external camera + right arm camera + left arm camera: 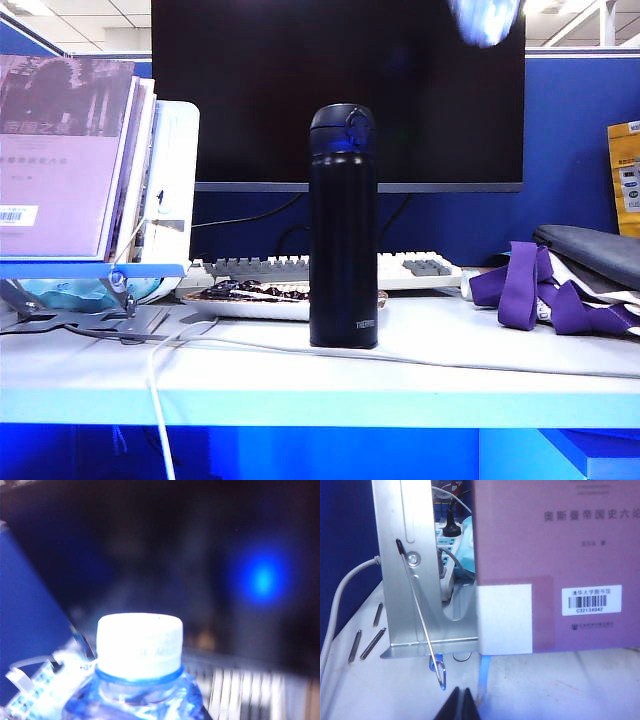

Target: Pick up the mineral water bottle and place it vertically to the right of the black thermos cup.

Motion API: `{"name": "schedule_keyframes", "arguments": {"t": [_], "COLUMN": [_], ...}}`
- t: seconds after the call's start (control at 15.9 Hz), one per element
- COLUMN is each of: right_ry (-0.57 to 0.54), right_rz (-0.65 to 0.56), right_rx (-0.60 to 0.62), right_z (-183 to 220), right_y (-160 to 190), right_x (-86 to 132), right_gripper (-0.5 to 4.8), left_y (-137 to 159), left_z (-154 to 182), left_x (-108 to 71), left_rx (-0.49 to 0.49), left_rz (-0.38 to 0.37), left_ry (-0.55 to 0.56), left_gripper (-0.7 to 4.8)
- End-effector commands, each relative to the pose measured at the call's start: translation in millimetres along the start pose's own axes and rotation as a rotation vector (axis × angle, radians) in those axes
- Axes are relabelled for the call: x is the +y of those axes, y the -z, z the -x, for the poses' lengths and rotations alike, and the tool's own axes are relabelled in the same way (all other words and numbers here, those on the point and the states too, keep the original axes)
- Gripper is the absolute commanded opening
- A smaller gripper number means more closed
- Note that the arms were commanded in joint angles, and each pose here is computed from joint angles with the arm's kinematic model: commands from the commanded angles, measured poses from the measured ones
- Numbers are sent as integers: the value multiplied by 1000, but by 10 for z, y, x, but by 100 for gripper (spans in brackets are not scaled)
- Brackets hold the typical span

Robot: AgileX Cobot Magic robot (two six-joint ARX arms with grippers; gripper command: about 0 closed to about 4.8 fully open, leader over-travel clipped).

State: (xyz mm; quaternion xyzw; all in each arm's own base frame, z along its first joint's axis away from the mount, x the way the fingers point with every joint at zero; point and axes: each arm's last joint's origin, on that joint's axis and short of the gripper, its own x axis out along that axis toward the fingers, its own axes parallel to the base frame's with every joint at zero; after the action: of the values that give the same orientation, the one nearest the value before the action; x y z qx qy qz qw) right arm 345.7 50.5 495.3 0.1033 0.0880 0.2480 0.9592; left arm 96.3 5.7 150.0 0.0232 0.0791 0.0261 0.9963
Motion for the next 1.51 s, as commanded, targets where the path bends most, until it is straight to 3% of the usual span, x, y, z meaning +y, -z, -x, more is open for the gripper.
{"name": "schedule_keyframes", "arguments": {"t": [0.06, 0.19, 0.44, 0.69, 1.01, 1.51], "right_ry": [-39, -53, -65, 37, 111, 202], "right_rz": [153, 201, 238, 320, 327, 202], "right_rx": [-180, -292, -380, -474, -629, -434], "right_z": [530, 989, 1621, 2051, 1669, 863], "right_y": [-341, -516, -611, -588, -89, 1113], "right_x": [308, 541, 834, 987, 724, 540], "right_gripper": [144, 144, 144, 144, 144, 144], "left_y": [13, 13, 13, 13, 13, 13], "left_z": [0, 0, 0, 0, 0, 0], "left_x": [0, 0, 0, 0, 0, 0], "left_rx": [11, 11, 11, 11, 11, 11], "left_rz": [1, 1, 1, 1, 1, 1], "left_ry": [-1, -1, -1, -1, -1, -1], "left_gripper": [-3, -3, -3, -3, -3, -3]}}
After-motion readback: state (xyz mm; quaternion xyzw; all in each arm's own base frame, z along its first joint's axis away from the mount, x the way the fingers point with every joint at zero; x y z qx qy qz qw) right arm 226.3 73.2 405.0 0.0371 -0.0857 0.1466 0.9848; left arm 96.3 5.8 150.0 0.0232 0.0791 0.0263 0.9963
